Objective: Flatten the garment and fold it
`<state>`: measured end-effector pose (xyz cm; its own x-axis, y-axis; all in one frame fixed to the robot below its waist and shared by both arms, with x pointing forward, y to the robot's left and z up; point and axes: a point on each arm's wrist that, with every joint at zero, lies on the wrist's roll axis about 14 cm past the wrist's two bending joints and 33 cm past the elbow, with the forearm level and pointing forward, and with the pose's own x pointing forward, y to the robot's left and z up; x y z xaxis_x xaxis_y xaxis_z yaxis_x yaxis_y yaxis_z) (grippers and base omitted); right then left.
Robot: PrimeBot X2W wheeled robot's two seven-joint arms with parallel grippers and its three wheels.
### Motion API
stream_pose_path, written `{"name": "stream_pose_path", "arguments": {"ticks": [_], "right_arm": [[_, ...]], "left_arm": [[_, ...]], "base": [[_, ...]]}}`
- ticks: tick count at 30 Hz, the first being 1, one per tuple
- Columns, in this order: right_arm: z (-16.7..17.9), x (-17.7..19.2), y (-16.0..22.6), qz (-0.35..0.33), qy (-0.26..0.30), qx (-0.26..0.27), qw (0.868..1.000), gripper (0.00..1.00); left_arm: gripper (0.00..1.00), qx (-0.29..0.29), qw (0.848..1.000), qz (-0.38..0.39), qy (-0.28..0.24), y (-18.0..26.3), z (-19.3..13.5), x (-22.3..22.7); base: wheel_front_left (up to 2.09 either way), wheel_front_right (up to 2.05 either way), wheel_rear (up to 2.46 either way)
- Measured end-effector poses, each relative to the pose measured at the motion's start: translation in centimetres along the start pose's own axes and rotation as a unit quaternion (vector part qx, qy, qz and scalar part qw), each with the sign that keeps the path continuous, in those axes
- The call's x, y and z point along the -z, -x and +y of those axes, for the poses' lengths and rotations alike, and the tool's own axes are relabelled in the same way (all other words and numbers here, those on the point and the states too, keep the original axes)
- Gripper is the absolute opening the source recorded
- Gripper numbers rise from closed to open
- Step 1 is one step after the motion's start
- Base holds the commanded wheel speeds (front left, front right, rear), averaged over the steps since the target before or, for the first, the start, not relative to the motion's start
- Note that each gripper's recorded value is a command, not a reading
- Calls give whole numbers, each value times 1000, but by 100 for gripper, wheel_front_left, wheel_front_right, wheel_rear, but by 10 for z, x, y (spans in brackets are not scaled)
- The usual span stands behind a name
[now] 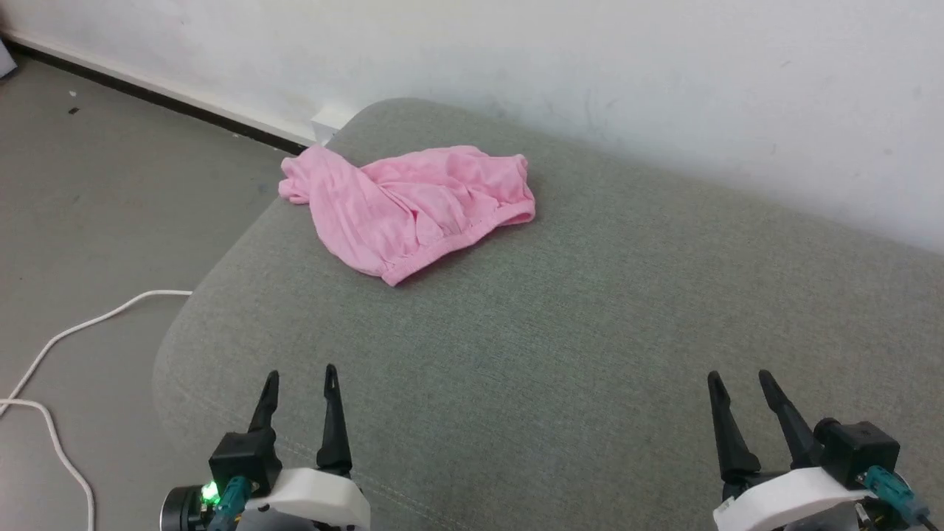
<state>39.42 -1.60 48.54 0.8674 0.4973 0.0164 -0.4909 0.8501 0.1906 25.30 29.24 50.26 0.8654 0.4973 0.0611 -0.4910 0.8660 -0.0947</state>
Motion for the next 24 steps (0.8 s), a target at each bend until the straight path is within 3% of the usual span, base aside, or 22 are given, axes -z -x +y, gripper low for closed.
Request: {"name": "stream_pose_path", "arguments": {"ticks": [16,24], "right_arm": [[-4,3,1,2,-4,5,1000,100],[-16,-1,-12,-9,11,14,1000,100]], "left_arm": [[100,0,1000,-1,-1,-6,1,-1],[100,32,997,-74,4,-82,-9,-59]], "base": [[0,0,0],[0,0,0]]}}
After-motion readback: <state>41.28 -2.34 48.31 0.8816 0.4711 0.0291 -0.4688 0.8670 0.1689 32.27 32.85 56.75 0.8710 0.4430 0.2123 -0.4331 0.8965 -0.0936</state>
